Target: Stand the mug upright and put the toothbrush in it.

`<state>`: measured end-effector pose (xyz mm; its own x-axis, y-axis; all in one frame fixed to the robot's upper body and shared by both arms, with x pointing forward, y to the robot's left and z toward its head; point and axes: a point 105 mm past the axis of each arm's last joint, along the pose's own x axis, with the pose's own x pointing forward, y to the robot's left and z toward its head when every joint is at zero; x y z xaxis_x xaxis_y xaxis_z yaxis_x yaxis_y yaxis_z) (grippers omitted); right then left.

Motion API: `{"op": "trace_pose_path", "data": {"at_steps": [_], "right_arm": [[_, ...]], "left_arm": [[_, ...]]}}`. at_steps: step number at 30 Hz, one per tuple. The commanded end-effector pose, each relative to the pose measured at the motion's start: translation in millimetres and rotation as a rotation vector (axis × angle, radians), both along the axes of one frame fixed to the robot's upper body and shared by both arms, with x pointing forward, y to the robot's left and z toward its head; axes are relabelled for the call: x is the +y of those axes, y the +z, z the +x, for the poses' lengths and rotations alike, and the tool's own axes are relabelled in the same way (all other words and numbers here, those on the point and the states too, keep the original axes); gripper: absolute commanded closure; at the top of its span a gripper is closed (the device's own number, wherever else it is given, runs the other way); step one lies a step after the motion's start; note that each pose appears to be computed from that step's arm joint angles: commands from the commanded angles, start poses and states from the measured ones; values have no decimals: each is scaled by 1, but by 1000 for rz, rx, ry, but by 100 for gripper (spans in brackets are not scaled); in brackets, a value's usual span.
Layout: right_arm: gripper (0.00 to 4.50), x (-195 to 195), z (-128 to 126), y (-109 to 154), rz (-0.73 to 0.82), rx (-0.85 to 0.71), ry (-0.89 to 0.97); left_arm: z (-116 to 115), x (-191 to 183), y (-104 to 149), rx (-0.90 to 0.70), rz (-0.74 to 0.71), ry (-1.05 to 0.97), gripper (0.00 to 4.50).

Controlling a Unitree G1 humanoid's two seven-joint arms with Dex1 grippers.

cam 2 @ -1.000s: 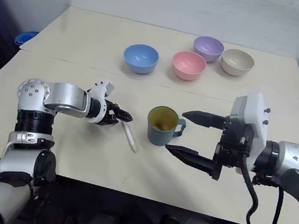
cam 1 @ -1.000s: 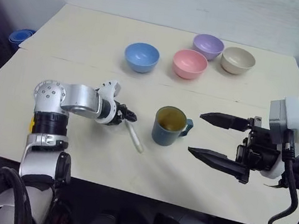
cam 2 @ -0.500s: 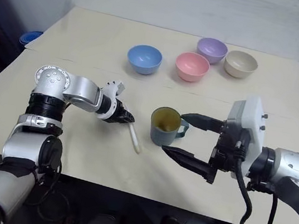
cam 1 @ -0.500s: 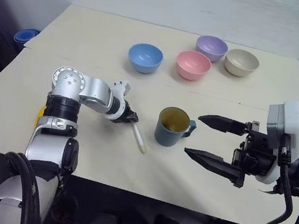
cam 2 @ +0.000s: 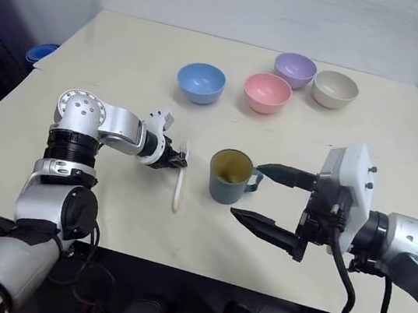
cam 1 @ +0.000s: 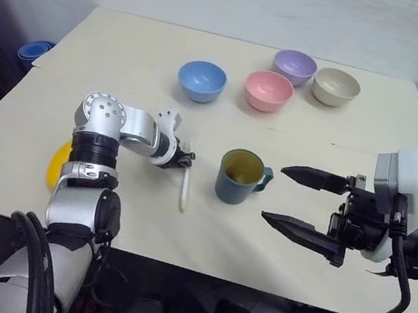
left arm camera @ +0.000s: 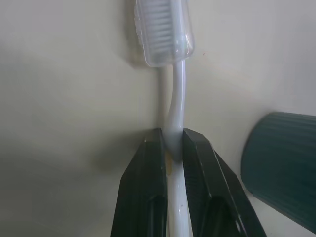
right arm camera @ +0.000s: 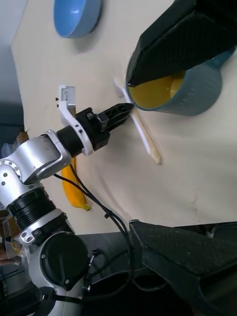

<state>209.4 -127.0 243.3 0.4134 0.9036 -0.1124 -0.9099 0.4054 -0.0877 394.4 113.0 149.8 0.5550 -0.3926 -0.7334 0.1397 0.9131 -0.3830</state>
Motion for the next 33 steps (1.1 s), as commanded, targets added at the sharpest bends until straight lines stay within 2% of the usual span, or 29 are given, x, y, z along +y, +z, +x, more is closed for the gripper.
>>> {"op": "trace_pose_path", "data": {"at_steps": [1, 3, 5, 7, 8, 10, 14, 17, 19, 23, 26, 30, 33], "right_arm": [[0, -7, -3, 4, -2, 1, -14], [0, -10, -4, 4, -7, -4, -18], [0, -14, 3, 7, 2, -25, -72], [0, -17, 6, 8, 10, -26, -92], [0, -17, 5, 8, 12, -24, -92], [0, -20, 9, 7, -10, -35, -125], [0, -29, 19, 12, 14, -39, -185], [0, -32, 20, 13, 18, -36, -205], [0, -33, 20, 13, 17, -36, -207], [0, -35, 21, 13, 20, -41, -226], [0, -37, 19, 9, 18, -33, -246], [0, -39, 17, 9, 23, -31, -257], [0, -40, 18, 9, 30, -32, -267]], "left_arm": [[22, 19, 27, -233, -25, 47, 430], [24, 8, 51, -365, -168, -25, 430], [12, 0, 92, -616, -307, -170, 430], [4, 1, 114, -785, -298, -251, 430], [2, 3, 122, -838, -296, -264, 430], [-11, -2, 158, -980, -422, -317, 430], [-46, -26, 191, -1138, -555, -527, 430], [-66, -48, 192, -1162, -582, -688, 430], [-72, -61, 184, -1173, -541, -763, 430], [-73, -85, 153, -1225, -382, -884, 430], [-66, -95, 134, -1219, -363, -888, 430], [-66, -98, 122, -1231, -339, -911, 430], [-70, -95, 116, -1200, -392, -914, 334]]}}
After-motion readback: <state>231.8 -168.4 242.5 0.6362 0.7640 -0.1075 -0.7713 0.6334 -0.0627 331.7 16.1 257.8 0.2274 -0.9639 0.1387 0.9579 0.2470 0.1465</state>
